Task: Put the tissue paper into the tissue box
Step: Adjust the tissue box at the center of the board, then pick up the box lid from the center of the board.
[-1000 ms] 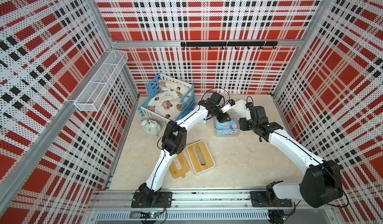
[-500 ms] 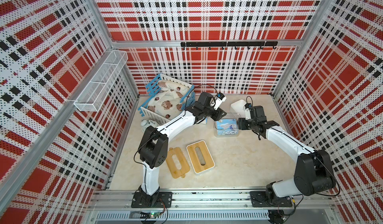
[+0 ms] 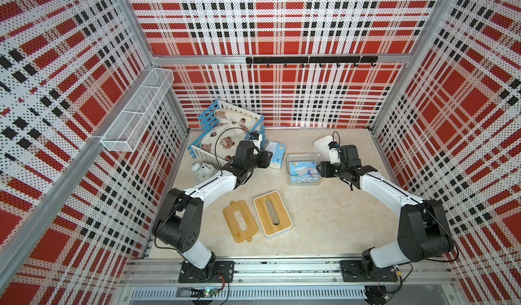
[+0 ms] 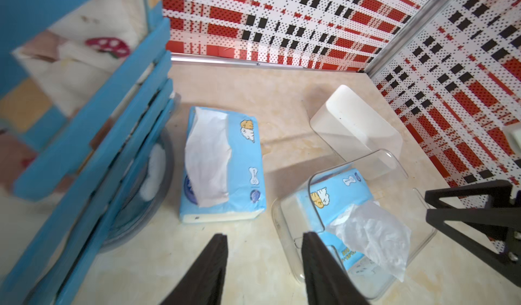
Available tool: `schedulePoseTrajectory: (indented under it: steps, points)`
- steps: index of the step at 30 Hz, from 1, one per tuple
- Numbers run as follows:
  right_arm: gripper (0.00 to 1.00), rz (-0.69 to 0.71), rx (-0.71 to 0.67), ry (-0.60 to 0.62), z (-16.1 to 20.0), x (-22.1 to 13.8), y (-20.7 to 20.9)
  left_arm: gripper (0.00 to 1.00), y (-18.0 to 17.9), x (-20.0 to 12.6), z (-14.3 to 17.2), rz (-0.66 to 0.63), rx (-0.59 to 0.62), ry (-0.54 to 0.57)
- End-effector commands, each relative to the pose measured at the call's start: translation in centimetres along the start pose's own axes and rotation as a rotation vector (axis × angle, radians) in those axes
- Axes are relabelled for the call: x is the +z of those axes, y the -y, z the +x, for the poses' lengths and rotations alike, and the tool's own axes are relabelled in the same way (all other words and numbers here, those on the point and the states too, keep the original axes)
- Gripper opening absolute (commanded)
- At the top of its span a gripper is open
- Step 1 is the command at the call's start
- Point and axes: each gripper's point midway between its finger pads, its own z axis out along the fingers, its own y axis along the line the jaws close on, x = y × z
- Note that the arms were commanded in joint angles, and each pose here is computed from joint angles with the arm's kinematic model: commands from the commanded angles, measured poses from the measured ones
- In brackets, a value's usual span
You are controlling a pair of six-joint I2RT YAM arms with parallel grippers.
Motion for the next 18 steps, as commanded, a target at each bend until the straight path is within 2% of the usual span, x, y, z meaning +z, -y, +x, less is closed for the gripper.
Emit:
schedulePoseTrajectory:
  steps: [1,4,6,12,18]
  points:
    - [0.56,0.027,-0.003,-0.013,0.5,-0.5,0.2,0.49,-0.8,-2.4,-2.3,-0.06,-0.031,0.118]
    - [0.56,0.149,-0.039,0.021,-0.5,-2.2,1.7,0.49,-2.2,-3.6,-0.9,-0.113,-0.062,0.098]
    - [0.56,0.166,-0.066,0.042,-1.1,-3.2,1.2,0.49,-2.8,-4.1,0.1,-0.142,-0.071,0.07]
    - [0.58,0.074,-0.181,0.024,-0.5,-3.7,-4.2,0.52,-5.5,-6.2,4.3,-0.277,-0.098,-0.064]
    - [0.58,-0.044,-0.192,0.05,-0.4,-3.7,-7.0,0.57,-9.0,-9.9,8.5,-0.473,-0.195,-0.128]
